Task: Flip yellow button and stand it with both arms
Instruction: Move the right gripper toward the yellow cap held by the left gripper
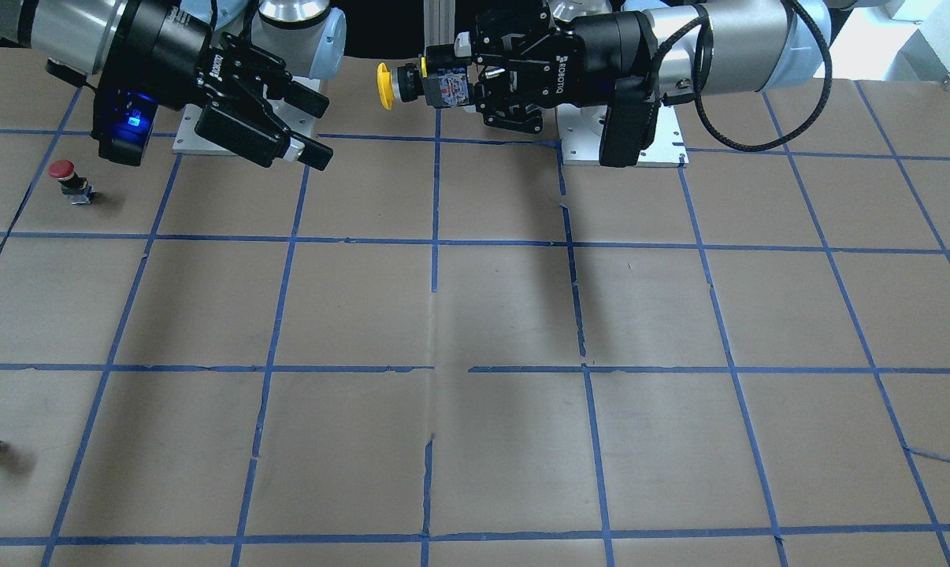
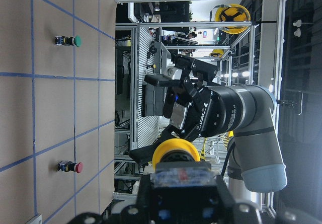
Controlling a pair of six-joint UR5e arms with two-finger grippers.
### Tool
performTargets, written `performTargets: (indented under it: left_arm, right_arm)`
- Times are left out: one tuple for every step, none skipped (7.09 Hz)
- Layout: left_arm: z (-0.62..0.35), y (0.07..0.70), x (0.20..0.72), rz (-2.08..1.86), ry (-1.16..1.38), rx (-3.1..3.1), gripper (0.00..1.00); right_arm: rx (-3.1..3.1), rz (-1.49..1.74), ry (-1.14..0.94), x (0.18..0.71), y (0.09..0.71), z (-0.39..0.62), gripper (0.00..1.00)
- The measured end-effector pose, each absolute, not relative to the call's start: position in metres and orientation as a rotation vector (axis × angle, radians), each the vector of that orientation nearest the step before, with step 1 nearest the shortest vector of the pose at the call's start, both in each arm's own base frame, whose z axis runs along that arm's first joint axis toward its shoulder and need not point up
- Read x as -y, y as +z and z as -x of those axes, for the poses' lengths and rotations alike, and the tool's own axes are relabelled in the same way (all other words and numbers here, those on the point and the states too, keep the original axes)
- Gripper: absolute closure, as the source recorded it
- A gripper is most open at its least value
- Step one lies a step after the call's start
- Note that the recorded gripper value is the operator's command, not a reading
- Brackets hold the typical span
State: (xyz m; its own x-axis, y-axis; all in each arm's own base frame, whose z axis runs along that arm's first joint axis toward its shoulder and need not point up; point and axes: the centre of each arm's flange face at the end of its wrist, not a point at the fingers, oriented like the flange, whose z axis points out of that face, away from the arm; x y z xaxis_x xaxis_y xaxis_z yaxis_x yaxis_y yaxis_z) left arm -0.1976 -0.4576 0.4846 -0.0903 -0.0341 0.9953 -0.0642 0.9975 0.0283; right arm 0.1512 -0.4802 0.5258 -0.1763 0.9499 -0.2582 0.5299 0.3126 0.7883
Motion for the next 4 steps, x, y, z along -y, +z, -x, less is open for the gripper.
performTargets:
  left_arm:
    - [0.198,0.485,0.458,-0.076,0.026,1.656,0.77]
    - [0.198,0.485,0.458,-0.077,0.025,1.655,0.77]
    - [0.198,0.486,0.458,-0.079,0.024,1.654,0.77]
    - [0.198,0.486,0.459,-0.08,0.023,1.654,0.77]
  right_arm:
    - [-1.818,-1.298,0.707,0.477,0.531,-0.157,0.0]
    - [-1.813,-1.27,0.711,0.474,0.535,-0.165,0.01]
    - [-1.803,-1.249,0.718,0.474,0.536,-0.17,0.01]
    - [-1.778,-1.228,0.73,0.475,0.538,-0.174,0.01]
